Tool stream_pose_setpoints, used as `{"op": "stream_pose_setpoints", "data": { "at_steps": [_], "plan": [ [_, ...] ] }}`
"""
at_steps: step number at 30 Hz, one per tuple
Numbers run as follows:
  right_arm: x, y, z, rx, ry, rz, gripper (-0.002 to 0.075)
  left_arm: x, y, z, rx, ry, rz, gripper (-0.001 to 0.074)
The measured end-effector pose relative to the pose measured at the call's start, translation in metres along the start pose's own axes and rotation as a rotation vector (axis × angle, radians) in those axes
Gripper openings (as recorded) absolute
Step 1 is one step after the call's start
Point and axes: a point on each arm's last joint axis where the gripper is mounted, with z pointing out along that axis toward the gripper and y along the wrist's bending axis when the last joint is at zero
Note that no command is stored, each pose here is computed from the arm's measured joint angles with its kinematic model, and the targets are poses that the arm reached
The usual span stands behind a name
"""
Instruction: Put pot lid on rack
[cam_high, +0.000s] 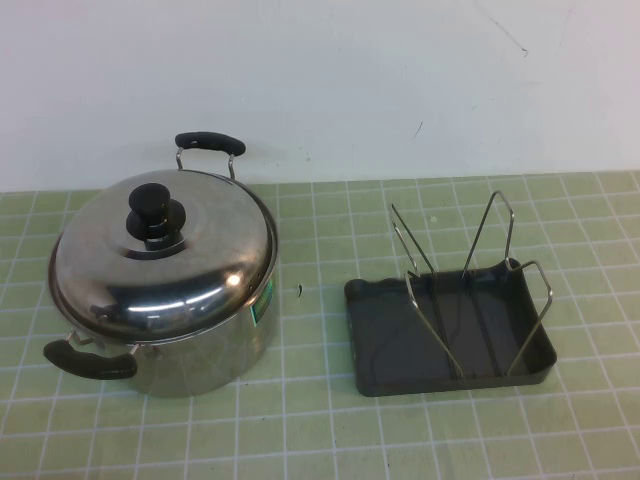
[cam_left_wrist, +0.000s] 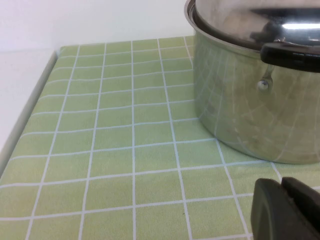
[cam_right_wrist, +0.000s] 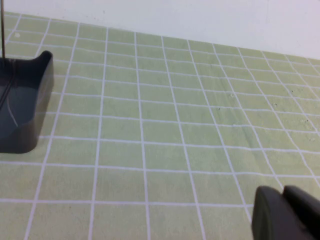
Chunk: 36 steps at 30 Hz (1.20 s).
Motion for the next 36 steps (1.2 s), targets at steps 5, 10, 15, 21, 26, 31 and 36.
{"op": "stream_pose_setpoints", "data": {
  "at_steps": [5,10,15,21,26,31,36],
  "plan": [
    [0.0,0.0,0.0,0.0,0.0,0.0,0.003,0.0,0.0,0.0,0.0,0.0,0.0,-0.0002],
    [0.0,0.0,0.0,0.0,0.0,0.0,0.003,0.0,0.0,0.0,0.0,0.0,0.0,-0.0002],
    [0.0,0.0,0.0,0.0,0.0,0.0,0.003,0.0,0.001,0.0,-0.009,0.0,0.03,-0.0002],
    [0.0,0.0,0.0,0.0,0.0,0.0,0.003,0.0,0.001,0.0,-0.011,0.001,0.034,-0.0002],
    [0.0,0.0,0.0,0.0,0.0,0.0,0.003,-0.002,0.0,0.0,0.0,-0.025,-0.026,-0.0002],
    [0.0,0.0,0.0,0.0,0.0,0.0,0.003,-0.014,-0.008,-0.001,0.139,-0.128,-0.709,-0.0002],
    [0.0,0.0,0.0,0.0,0.0,0.0,0.003,-0.026,-0.003,-0.004,0.191,-0.256,-1.074,-0.0002]
  ]
}}
